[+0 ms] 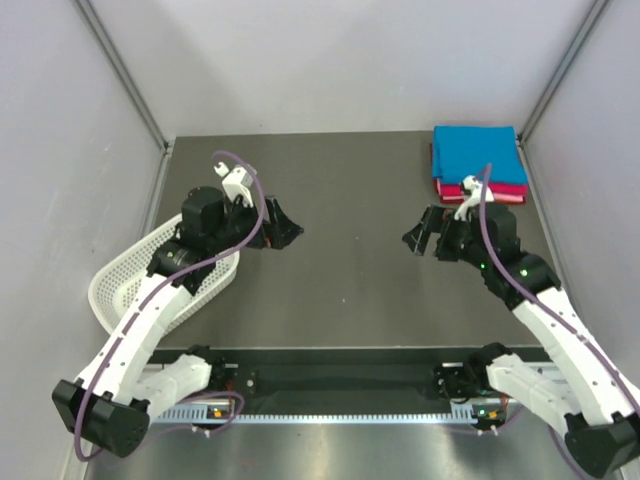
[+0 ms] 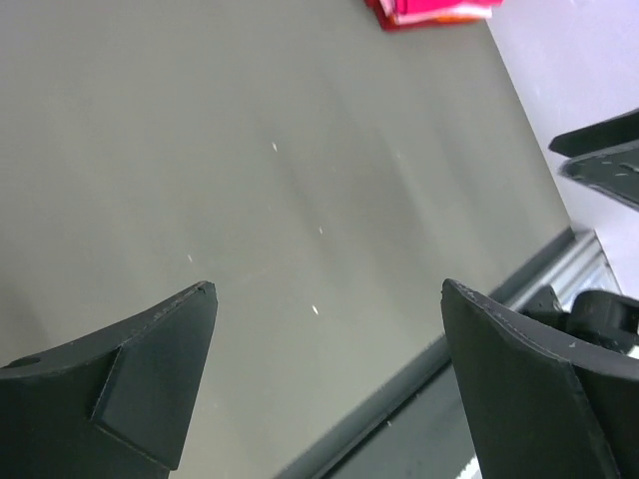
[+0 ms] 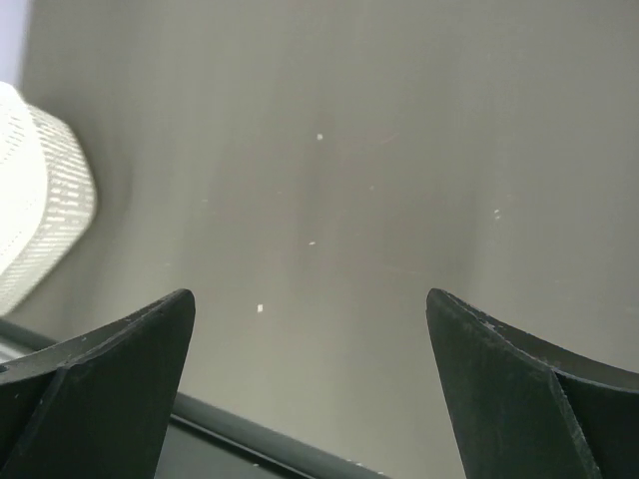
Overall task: Fold and stack the t-shirts
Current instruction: Reset both grippers
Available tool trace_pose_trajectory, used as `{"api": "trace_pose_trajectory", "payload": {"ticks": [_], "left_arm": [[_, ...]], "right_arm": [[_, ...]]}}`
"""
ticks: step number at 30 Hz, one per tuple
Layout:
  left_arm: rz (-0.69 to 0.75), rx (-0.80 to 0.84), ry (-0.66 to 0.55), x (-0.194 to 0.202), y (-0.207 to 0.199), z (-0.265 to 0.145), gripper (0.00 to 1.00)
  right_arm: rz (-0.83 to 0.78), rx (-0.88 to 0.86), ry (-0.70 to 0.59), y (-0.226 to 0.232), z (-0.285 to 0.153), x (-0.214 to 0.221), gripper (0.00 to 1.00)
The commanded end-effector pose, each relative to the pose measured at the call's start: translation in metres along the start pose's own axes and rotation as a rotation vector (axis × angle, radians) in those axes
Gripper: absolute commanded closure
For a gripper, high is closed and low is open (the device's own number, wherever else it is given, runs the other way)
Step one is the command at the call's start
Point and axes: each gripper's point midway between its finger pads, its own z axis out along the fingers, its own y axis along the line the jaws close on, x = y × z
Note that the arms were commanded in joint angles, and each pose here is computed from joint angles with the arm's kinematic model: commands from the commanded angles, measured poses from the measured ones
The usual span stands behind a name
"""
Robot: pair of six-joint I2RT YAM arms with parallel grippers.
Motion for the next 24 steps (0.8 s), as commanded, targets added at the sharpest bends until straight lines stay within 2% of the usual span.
{"api": "trace_pose_trajectory", "payload": {"ticks": [1,5,7,16,24], "left_arm": [[-0.020,0.062,-0.032,-0.003,-0.014,-0.009,0.01],[-0.024,0.057,-0.060,-0.004,-0.015,-0.016,0.01],[-0.021,0.056,-0.075,-0.007,-0.016,-0.018,0.01],[0.023,0.027,-0.133,-0.019,-0.015,-0.028,0.01],[0.039,0.031,-0.121,-0.016,-0.015,-0.029,0.01]], "right_arm": [[0.065,-0.155,-0.153,0.030,-0.030,-0.023,0.00],[0.005,-0.137,-0.175,0.021,-0.031,-0.017,0.01],[-0.040,-0.063,-0.166,0.006,-0.029,-0.015,0.00],[-0.040,-0.078,-0.203,0.008,-0.036,-0.020,0.00],[-0.054,-0.084,-0.236,0.007,-0.042,-0.022,0.00]]}}
